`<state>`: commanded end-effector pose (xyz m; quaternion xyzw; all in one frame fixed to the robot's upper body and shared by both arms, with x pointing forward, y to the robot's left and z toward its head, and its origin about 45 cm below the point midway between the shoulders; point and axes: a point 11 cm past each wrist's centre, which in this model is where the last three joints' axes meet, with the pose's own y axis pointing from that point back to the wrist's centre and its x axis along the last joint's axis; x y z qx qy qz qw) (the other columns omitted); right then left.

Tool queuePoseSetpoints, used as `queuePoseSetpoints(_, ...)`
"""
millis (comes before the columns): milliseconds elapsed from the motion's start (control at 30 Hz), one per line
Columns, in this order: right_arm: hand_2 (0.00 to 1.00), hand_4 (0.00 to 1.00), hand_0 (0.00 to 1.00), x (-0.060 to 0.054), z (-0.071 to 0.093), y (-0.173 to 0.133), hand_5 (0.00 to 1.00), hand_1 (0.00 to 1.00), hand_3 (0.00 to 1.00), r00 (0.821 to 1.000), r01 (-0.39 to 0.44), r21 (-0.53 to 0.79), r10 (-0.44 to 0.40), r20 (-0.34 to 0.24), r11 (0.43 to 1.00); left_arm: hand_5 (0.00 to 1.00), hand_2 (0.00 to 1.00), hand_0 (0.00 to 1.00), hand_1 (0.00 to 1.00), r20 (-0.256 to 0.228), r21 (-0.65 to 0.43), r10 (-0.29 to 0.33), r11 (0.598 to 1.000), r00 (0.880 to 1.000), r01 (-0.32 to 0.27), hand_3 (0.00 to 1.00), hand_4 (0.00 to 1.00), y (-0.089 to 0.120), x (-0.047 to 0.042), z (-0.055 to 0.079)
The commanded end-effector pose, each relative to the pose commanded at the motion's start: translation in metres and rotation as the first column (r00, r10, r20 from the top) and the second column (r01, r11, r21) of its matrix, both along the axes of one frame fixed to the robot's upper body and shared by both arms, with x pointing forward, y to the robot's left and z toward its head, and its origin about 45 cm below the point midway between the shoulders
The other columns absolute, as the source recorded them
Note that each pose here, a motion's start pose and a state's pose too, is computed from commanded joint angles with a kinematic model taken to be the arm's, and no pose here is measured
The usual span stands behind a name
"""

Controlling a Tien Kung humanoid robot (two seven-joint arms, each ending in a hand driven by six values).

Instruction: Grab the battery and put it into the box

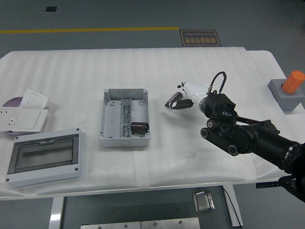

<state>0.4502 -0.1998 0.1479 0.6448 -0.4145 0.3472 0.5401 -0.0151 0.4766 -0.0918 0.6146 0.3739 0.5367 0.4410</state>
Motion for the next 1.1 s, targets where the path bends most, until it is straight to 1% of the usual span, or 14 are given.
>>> queuePoseSetpoints(33,0.701,0.957,0.664,0.000,-0.001,0.000,0.664,0.729,0.806,1.000,0.000,-0.002,0.000,-0.003,1.000,0.450,0.587,0.647,0.672,0.000,0.000,0.000,1.000,1.000,0.000,0.617,0.743,0.000,0.0000,0.000)
queuePoseSetpoints(200,0.701,0.957,0.664,-0.003,-0.007,0.001,0.664,0.729,0.806,1.000,0.000,-0.002,0.000,-0.018,1.000,0.450,0.587,0.647,0.672,-0.001,0.002,-0.003,1.000,1.000,0.003,0.617,0.743,0.001,-0.0001,0.001)
queuePoseSetpoints(233,0.642,0.862,0.605,-0.004,-0.007,0.001,0.574,0.672,0.782,1.000,-0.001,-0.002,0.001,-0.020,1.000,0.450,0.587,0.646,0.672,-0.001,0.002,-0.003,1.000,1.000,0.003,0.616,0.743,0.001,-0.0002,0.001)
queuePoseSetpoints(400,0.642,0.862,0.605,-0.006,-0.012,0.004,0.574,0.672,0.782,1.000,-0.004,-0.002,0.004,-0.028,1.000,0.450,0.587,0.646,0.672,-0.002,0.002,-0.003,1.000,1.000,0.003,0.616,0.743,0.001,-0.0006,0.001)
queuePoseSetpoints(433,0.636,0.887,0.605,-0.006,-0.013,0.005,0.599,0.669,0.781,1.000,-0.004,-0.002,0.004,-0.029,1.000,0.452,0.587,0.647,0.672,-0.002,0.002,-0.003,1.000,1.000,0.003,0.616,0.744,0.001,-0.0005,0.000)
queuePoseSetpoints(600,0.636,0.887,0.605,-0.007,-0.014,0.004,0.599,0.669,0.781,1.000,0.001,0.004,-0.001,-0.021,1.000,0.452,0.587,0.647,0.672,-0.001,0.002,-0.004,1.000,1.000,0.004,0.616,0.744,0.001,-0.0002,0.001)
queuePoseSetpoints(633,0.626,0.857,0.601,-0.007,-0.014,0.003,0.560,0.665,0.778,1.000,0.002,0.006,-0.002,-0.015,1.000,0.451,0.587,0.648,0.671,-0.001,0.002,-0.003,1.000,1.000,0.003,0.616,0.744,0.001,-0.0003,0.001)
queuePoseSetpoints(700,0.626,0.857,0.601,-0.007,-0.013,0.002,0.560,0.665,0.778,1.000,0.003,0.010,-0.003,-0.001,1.000,0.451,0.587,0.648,0.671,-0.001,0.002,-0.003,1.000,1.000,0.003,0.616,0.744,0.001,-0.0005,0.001)
queuePoseSetpoints(800,0.626,0.857,0.601,-0.005,-0.005,-0.001,0.560,0.665,0.778,0.999,0.001,0.029,-0.002,0.033,1.000,0.451,0.587,0.648,0.671,0.000,0.001,-0.001,1.000,1.000,0.001,0.616,0.744,0.001,-0.0008,0.000)
queuePoseSetpoints(833,0.602,0.821,0.581,-0.004,-0.002,-0.001,0.532,0.652,0.766,0.999,-0.001,0.035,-0.001,0.044,0.999,0.452,0.587,0.648,0.672,0.000,0.001,0.000,1.000,1.000,0.000,0.617,0.744,0.001,-0.0009,0.000)
queuePoseSetpoints(1000,0.602,0.821,0.581,-0.002,0.025,-0.001,0.532,0.652,0.766,0.993,-0.018,0.085,0.008,0.120,0.996,0.452,0.587,0.648,0.672,0.001,-0.002,0.005,1.000,1.000,-0.005,0.617,0.744,-0.001,-0.0011,-0.001)
queuePoseSetpoints(1033,0.578,0.806,0.553,-0.002,0.030,0.000,0.520,0.636,0.753,0.991,-0.024,0.095,0.011,0.134,0.995,0.452,0.588,0.647,0.672,0.001,-0.002,0.006,1.000,1.000,-0.006,0.617,0.743,-0.001,-0.0013,-0.001)
queuePoseSetpoints(1100,0.578,0.806,0.553,-0.003,0.042,0.007,0.520,0.636,0.753,0.985,-0.051,0.109,0.033,0.168,0.993,0.452,0.588,0.647,0.672,0.001,-0.003,0.007,1.000,1.000,-0.007,0.617,0.743,-0.002,-0.0015,-0.001)
